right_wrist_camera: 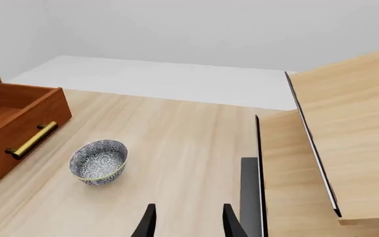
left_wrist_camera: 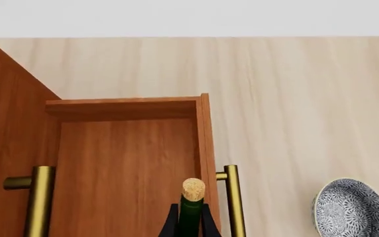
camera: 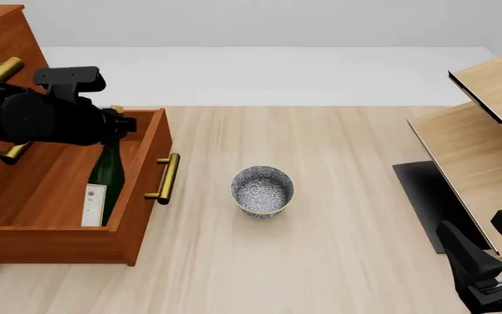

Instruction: Put the wine bottle in the bottom drawer of the cabinet.

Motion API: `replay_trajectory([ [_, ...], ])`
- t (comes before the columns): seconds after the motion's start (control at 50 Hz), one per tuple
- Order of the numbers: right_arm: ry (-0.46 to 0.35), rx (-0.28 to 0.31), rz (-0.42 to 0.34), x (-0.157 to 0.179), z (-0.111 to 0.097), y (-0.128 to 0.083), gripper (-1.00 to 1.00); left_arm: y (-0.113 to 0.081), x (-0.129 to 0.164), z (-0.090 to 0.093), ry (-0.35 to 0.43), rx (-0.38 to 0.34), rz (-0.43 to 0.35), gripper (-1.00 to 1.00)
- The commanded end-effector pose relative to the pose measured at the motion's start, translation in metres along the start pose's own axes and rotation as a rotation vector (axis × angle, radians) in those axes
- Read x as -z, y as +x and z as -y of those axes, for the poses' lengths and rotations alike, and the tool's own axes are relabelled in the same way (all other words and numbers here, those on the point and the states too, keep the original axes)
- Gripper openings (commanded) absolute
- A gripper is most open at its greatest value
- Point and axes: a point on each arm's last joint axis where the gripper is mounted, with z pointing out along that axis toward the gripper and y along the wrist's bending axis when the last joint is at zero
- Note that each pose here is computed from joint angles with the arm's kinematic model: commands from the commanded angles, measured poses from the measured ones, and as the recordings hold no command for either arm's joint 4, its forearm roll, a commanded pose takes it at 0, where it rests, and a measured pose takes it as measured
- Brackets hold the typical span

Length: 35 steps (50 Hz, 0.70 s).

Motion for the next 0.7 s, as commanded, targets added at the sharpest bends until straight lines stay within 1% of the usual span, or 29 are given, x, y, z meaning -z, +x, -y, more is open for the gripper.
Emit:
replay_trajectory([
  [0.02,0.005,-0.001,0.001,0.001,0.0,0.0,1.0,0.028,-0.027,-0.004,-0.003,0.118,-0.133,-1.0],
  [0.04,0.005,0.001,0.001,0.001,0.0,0.0,1.0,0.029,-0.03,-0.008,-0.01,0.112,-0.139,-1.0],
  [0.06,0.005,0.0,0.001,0.001,0.0,0.0,1.0,0.029,-0.028,-0.006,-0.006,0.128,-0.129,-1.0],
  [0.1,0.006,0.0,0.0,0.001,0.0,0.0,1.0,0.033,-0.033,-0.009,-0.015,0.118,-0.147,-1.0],
  [0.14,0.006,0.0,-0.001,0.001,0.0,0.0,1.0,0.035,-0.033,-0.006,-0.009,0.128,-0.142,-1.0],
  [0.2,0.006,0.001,-0.002,0.001,0.0,0.001,1.0,0.036,-0.035,-0.007,-0.011,0.137,-0.141,-1.0],
  [0.24,0.006,0.001,-0.003,0.0,0.0,0.0,1.0,0.038,-0.039,-0.01,-0.016,0.128,-0.151,-1.0],
  [0.28,0.006,0.001,-0.003,0.0,0.0,0.0,1.0,0.04,-0.042,-0.008,-0.013,0.136,-0.157,-1.0],
  [0.32,0.006,0.002,-0.003,-0.001,0.0,0.0,1.0,0.042,-0.045,-0.01,-0.019,0.136,-0.158,-1.0],
  [0.54,0.009,0.003,-0.008,0.001,0.001,0.001,1.0,0.055,-0.061,-0.008,-0.016,0.145,-0.182,-1.0],
  [0.68,0.01,0.004,-0.011,0.0,0.001,0.001,1.0,0.057,-0.067,-0.008,-0.019,0.148,-0.19,-1.0],
  [0.7,0.01,0.004,-0.011,0.0,0.001,0.001,1.0,0.057,-0.066,-0.006,-0.014,0.149,-0.188,-1.0],
])
